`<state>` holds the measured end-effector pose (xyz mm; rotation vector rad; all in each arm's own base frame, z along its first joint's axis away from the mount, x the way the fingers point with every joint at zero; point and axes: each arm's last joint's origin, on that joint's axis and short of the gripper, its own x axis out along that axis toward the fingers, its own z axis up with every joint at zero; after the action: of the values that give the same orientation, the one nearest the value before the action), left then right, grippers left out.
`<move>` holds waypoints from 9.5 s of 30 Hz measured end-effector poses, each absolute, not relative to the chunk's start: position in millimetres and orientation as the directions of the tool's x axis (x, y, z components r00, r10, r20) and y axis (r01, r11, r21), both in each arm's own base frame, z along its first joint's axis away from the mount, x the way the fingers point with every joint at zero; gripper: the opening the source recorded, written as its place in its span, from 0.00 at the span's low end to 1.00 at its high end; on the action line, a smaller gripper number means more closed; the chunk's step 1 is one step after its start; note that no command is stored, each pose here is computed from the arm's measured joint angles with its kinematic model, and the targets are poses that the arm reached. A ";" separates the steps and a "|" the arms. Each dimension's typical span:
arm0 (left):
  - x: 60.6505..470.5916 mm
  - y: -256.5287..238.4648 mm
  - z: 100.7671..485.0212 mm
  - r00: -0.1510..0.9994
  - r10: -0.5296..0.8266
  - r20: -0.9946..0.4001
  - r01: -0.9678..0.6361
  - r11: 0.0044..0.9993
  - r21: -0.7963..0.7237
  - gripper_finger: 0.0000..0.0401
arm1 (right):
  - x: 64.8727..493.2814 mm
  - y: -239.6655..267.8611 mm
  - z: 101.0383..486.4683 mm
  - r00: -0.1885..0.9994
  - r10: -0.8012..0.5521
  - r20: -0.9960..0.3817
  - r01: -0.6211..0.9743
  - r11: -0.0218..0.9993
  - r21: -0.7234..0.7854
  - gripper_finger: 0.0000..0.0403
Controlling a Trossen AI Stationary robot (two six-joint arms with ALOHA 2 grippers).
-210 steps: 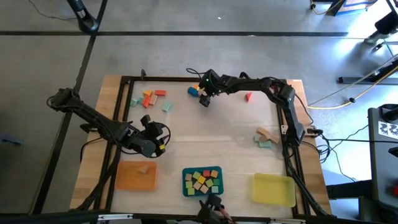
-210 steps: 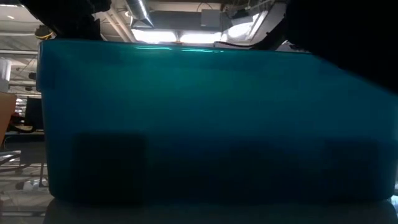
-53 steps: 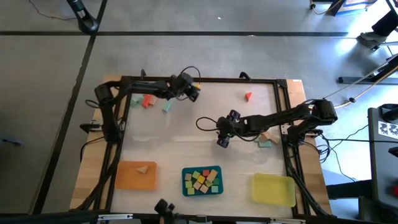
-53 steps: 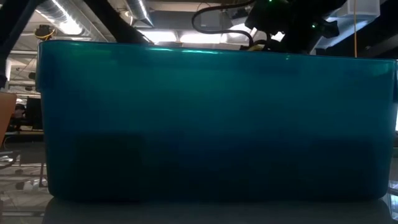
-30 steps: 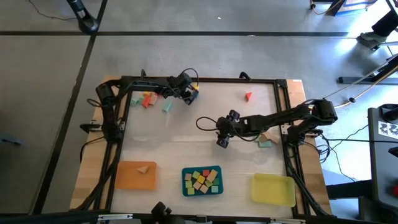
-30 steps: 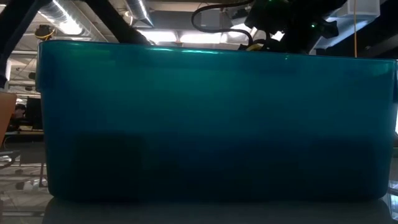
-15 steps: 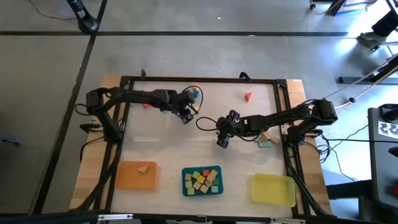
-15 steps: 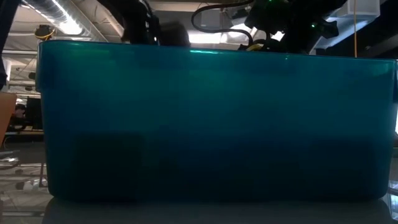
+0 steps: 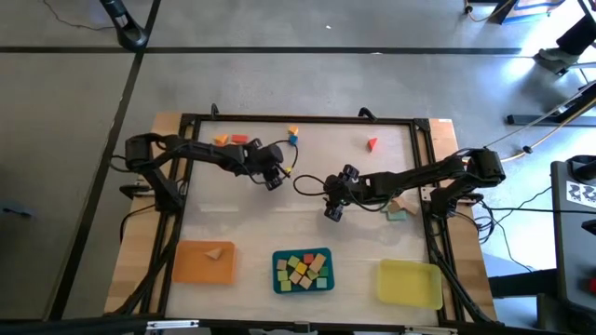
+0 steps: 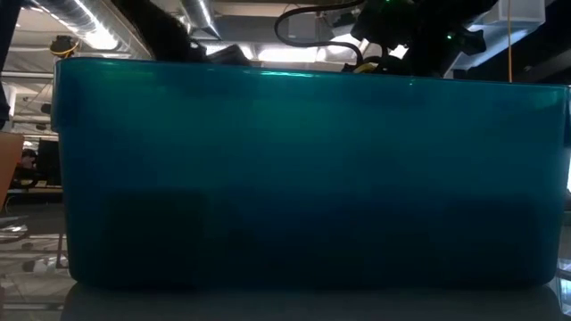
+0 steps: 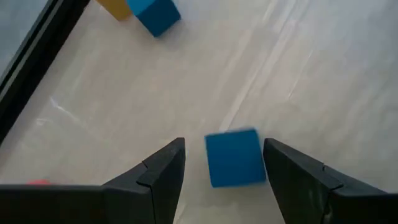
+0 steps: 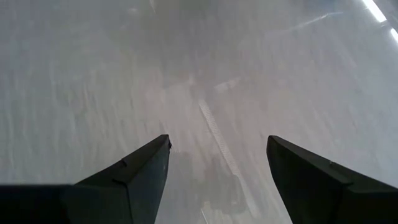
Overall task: Sort blocks by size
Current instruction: Put the blue cube block into the blue bin
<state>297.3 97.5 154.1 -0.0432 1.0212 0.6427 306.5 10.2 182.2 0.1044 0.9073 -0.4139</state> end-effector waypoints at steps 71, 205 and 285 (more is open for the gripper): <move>317.3 -125.4 203.0 0.693 -0.463 -0.552 0.285 0.880 -0.380 0.38 | 308.3 10.8 183.3 0.563 -0.286 -0.776 0.345 0.934 -0.095 0.66; 339.3 168.4 162.9 0.557 0.399 -0.728 -0.624 0.780 -0.051 0.49 | 315.2 10.8 187.6 0.624 -0.300 -0.722 0.332 0.938 -0.102 0.66; 343.9 -139.0 211.2 0.675 -0.426 -0.602 0.376 0.901 -0.215 0.44 | 316.5 10.7 188.7 0.636 -0.300 -0.711 0.330 0.939 -0.101 0.66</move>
<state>343.9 -139.0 211.2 -0.0750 0.6959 -0.4513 316.5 10.7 188.7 0.0401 0.8040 -0.3600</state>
